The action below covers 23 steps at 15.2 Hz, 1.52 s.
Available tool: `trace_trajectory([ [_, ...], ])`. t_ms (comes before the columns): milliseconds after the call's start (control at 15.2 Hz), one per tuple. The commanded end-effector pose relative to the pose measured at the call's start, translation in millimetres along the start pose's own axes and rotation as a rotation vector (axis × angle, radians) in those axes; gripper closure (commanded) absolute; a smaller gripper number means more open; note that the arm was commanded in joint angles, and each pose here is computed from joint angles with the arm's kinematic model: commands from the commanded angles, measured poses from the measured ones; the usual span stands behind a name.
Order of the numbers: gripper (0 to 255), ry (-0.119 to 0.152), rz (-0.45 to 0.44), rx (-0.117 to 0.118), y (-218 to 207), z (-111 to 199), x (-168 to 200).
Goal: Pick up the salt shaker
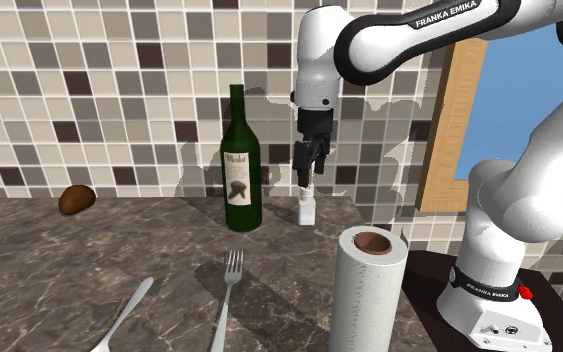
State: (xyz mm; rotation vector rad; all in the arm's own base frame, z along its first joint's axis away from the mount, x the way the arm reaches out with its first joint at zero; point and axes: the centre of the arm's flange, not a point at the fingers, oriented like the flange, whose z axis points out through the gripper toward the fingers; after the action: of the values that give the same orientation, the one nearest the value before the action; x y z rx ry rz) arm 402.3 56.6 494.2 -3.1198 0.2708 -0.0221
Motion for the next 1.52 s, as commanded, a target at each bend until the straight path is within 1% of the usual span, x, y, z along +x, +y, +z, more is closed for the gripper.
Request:
trace_trajectory([
  [0,0,0.0,0.001,0.0,-1,10,1],
  [198,0,0.0,0.001,0.0,-1,26,1],
  [330,0,0.0,0.001,0.0,-1,29,1],
  [396,255,0.0,0.001,0.0,-2,29,0],
  [990,255,0.0,0.001,0.0,-1,29,1],
  [1452,255,0.0,0.001,0.0,-2,-8,2],
])
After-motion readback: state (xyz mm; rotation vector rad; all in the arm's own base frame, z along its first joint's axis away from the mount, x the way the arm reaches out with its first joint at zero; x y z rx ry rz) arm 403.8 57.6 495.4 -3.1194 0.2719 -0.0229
